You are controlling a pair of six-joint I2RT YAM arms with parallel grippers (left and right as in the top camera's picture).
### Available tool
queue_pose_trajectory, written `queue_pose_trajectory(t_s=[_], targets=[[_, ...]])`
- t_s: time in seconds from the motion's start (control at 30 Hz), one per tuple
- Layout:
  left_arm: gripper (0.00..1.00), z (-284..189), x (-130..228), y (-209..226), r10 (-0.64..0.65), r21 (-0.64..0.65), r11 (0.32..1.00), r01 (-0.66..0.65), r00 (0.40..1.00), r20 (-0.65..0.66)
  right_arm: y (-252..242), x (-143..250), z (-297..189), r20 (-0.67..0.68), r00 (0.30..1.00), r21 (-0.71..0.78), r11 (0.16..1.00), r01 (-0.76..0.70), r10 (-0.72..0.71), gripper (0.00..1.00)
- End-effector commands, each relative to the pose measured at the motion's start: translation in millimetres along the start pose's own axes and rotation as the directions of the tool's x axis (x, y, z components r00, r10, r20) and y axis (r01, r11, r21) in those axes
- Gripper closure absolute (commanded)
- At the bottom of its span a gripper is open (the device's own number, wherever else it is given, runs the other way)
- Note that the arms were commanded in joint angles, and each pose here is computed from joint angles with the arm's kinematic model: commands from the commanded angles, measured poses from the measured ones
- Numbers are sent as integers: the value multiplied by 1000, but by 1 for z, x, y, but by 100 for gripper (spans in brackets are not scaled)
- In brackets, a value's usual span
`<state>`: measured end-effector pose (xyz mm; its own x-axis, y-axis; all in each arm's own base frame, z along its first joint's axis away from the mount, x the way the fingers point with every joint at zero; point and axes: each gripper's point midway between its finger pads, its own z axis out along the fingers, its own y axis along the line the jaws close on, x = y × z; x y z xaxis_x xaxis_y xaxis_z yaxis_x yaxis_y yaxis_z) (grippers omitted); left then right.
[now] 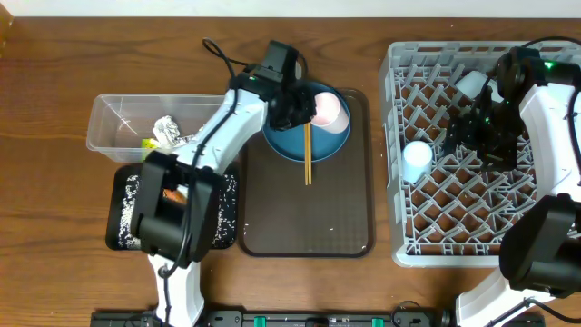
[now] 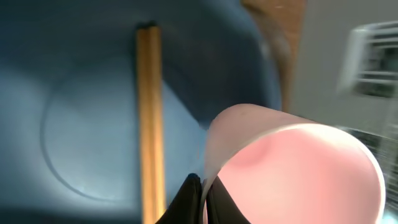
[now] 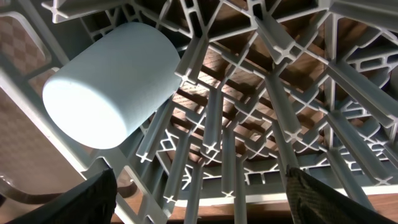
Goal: Sort waste into correct bins and load items into the dishwasher rack
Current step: 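Reach the left gripper to the plate and grasp the pink cup, then carry the pink cup right and hand it to the right gripper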
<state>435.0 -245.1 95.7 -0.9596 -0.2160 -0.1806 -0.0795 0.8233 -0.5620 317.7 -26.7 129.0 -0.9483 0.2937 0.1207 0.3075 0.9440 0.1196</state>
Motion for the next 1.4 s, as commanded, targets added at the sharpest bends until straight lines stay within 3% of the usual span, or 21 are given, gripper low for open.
queue_pose_trajectory(t_s=[0.0, 0.1, 0.17, 0.2, 0.23, 0.3, 0.37, 0.47, 0.63, 0.8, 1.0, 1.27, 1.3, 1.37], targets=[[94, -76, -10, -60, 49, 245, 968, -57, 998, 41, 11, 1, -6, 9, 997, -68, 995, 74, -74, 21], [94, -124, 0, -88, 87, 429, 900, -80, 996, 2, 55, 9, -27, 100, 957, -314, 905, 289, -271, 21], [94, -156, 10, -103, 126, 545, 834, -89, 992, -30, 90, 23, -55, 239, 885, -487, 740, 464, -399, 16], [94, -168, 14, -109, 143, 586, 805, -92, 989, -42, 107, 34, -74, 335, 831, -555, 619, 555, -445, 11], [94, -180, 19, -114, 163, 627, 773, -93, 985, -55, 119, 45, -93, 421, 781, -594, 510, 622, -461, 1], [94, -197, 27, -120, 196, 686, 722, -89, 977, -79, 131, 61, -121, 544, 706, -610, 365, 704, -453, 1], [94, -209, 36, -126, 229, 733, 676, -78, 967, -108, 138, 72, -140, 616, 661, -598, 291, 747, -428, 1], [94, -217, 49, -133, 268, 776, 629, -50, 950, -157, 144, 82, -158, 679, 615, -574, 232, 785, -402, 1], [94, -213, 68, -140, 276, 773, 635, 6, 932, -234, 153, 93, -184, 757, 564, -556, 126, 821, -330, 1], [94, -210, 85, -152, 322, 785, 619, 2, 911, -257, 158, 97, -187, 768, 553, -556, 93, 826, -323, 1], [94, -200, 94, -158, 338, 770, 637, -22, 906, -254, 178, 113, -194, 800, 507, -541, -17, 841, -321, 1], [94, -200, 96, -159, 341, 770, 638, -24, 905, -255, 191, 126, -191, 805, 477, -531, -70, 845, -354, 2], [94, -200, 96, -159, 346, 772, 635, -30, 904, -249, 192, 125, -191, 808, 471, -526, -73, 847, -354, 5], [94, -200, 96, -159, 361, 777, 627, -51, 903, -232, 192, 125, -193, 812, 469, -524, -79, 848, -348, 23]])
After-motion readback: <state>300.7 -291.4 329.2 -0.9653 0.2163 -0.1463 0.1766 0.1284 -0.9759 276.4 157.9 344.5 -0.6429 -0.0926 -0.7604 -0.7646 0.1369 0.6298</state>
